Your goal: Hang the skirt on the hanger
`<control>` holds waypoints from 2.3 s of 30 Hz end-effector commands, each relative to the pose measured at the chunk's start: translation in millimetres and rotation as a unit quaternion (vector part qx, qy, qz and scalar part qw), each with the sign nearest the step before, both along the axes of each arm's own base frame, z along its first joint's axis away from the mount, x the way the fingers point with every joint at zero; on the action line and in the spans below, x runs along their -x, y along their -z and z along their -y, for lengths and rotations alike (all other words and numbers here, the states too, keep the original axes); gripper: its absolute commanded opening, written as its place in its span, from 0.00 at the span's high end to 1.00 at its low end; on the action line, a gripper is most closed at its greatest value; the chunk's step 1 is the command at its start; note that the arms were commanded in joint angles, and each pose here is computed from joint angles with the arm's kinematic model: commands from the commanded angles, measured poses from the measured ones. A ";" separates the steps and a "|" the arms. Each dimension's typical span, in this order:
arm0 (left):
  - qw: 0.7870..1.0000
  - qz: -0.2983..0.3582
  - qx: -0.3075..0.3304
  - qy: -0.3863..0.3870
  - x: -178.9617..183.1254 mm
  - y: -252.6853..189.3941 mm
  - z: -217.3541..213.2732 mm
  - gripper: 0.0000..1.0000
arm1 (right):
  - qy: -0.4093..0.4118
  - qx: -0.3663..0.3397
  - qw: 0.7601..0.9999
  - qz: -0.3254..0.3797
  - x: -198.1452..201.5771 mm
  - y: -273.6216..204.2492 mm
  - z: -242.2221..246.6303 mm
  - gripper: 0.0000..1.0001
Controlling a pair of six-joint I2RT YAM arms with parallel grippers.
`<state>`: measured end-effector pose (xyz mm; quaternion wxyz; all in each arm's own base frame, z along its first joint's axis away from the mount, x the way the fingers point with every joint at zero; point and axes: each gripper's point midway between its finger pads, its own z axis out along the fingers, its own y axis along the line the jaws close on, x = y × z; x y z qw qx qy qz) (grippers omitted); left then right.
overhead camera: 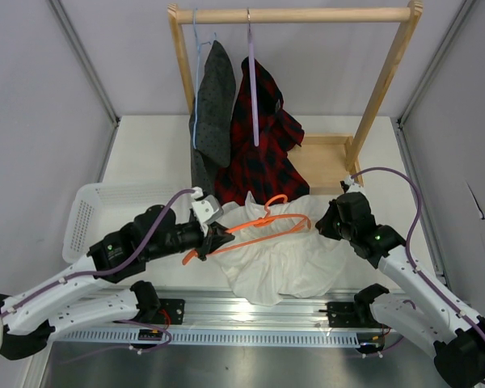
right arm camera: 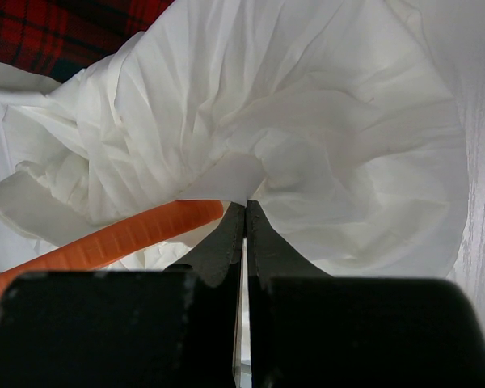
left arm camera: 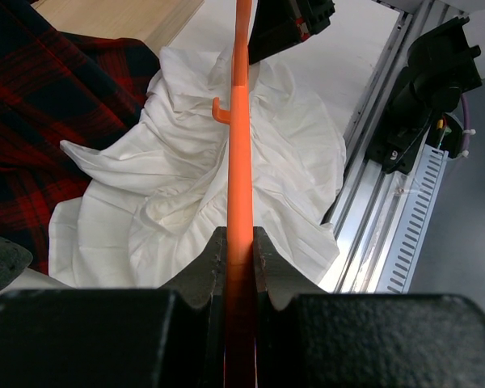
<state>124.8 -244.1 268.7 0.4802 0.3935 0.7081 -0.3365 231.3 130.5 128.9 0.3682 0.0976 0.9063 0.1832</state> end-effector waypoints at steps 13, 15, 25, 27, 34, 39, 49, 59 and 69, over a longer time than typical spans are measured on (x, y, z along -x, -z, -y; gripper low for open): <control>0.999 0.036 0.036 0.006 -22.3 -16.7 39.2 1.00 | -0.022 -0.012 0.999 0.035 -2.7 -40.3 -15.3 1.00; 0.999 0.031 0.021 0.008 -26.5 -10.3 46.4 1.00 | -0.023 -0.015 0.999 0.042 -3.6 -48.4 -17.6 1.00; 0.998 0.015 0.039 0.040 -25.3 8.1 70.7 1.00 | -0.037 -0.018 0.997 0.060 -1.3 -70.1 -27.9 1.00; 0.998 0.014 0.048 0.041 -27.7 8.3 76.2 1.00 | -0.039 -0.019 0.997 0.058 -0.5 -69.3 -30.4 1.00; 0.997 -0.011 0.064 0.043 -37.6 21.6 93.7 1.00 | -0.045 -0.020 0.997 0.060 3.9 -69.1 -35.8 1.00; 0.994 -0.021 0.098 0.050 -40.0 21.9 97.0 1.00 | -0.044 -0.016 0.997 0.059 5.9 -68.7 -34.7 1.00; 0.989 -0.066 0.117 0.058 -50.2 47.5 120.2 1.00 | -0.051 -0.013 0.997 0.056 8.6 -62.5 -39.9 1.00; 0.991 -0.084 0.089 0.043 -58.9 70.0 127.1 1.00 | -0.052 0.004 0.998 0.045 10.7 -46.2 -36.8 0.91; 0.993 -0.088 0.069 0.036 -59.8 80.2 128.1 1.00 | -0.059 0.001 0.996 0.069 13.6 -60.2 -33.1 0.52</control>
